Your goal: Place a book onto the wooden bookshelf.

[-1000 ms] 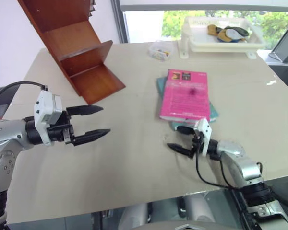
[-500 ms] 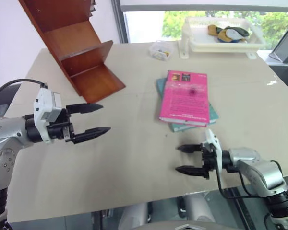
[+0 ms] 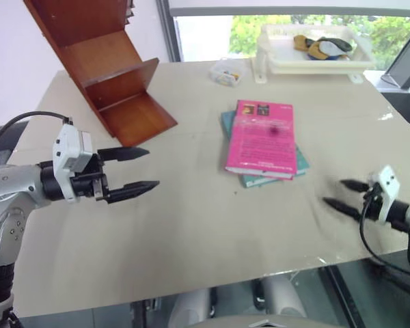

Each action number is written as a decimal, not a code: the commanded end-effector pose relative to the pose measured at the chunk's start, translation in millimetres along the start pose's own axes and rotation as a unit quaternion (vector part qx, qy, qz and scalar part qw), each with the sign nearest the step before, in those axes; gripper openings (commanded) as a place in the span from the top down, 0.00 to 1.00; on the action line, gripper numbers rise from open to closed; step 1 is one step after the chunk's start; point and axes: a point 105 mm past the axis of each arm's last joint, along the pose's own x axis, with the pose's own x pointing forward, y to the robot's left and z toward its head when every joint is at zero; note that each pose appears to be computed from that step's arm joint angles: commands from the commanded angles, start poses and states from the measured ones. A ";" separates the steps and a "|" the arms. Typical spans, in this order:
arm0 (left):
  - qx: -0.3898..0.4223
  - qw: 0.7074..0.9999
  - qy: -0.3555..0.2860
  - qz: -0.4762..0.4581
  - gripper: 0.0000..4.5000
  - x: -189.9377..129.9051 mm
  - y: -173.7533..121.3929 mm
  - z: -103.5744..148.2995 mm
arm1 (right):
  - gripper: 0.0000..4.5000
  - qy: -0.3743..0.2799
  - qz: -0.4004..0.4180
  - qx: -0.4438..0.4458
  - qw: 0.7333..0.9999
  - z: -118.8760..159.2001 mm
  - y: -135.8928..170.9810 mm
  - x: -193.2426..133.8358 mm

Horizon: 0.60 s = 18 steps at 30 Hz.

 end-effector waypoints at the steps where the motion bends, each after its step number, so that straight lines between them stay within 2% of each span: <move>1: 0.022 1.000 -0.003 0.004 0.11 -2.1 2.6 7.4 | 0.00 -0.028 -0.107 -0.037 0.993 14.4 -17.2 20.8; 4: 0.025 1.000 -0.002 0.005 0.11 -2.0 3.0 7.4 | 0.00 -0.014 -0.182 -0.055 0.982 13.9 -27.1 39.0; 6: 0.027 1.000 -0.003 0.006 0.11 -2.9 2.9 9.4 | 0.00 -0.049 -0.190 -0.030 0.980 24.9 -30.6 49.7; 11: 0.031 0.999 -0.001 0.010 0.11 -5.5 4.9 11.2 | 0.00 -0.070 -0.237 0.028 0.969 36.4 -47.8 75.6; 15: 0.034 0.999 -0.001 0.011 0.11 -5.1 6.1 11.9 | 0.00 -0.063 -0.248 0.052 0.965 43.9 -57.1 93.3; 18: 0.034 0.999 0.000 0.010 0.11 -5.0 6.1 11.8 | 0.00 -0.069 -0.192 0.107 0.973 50.1 -46.4 110.8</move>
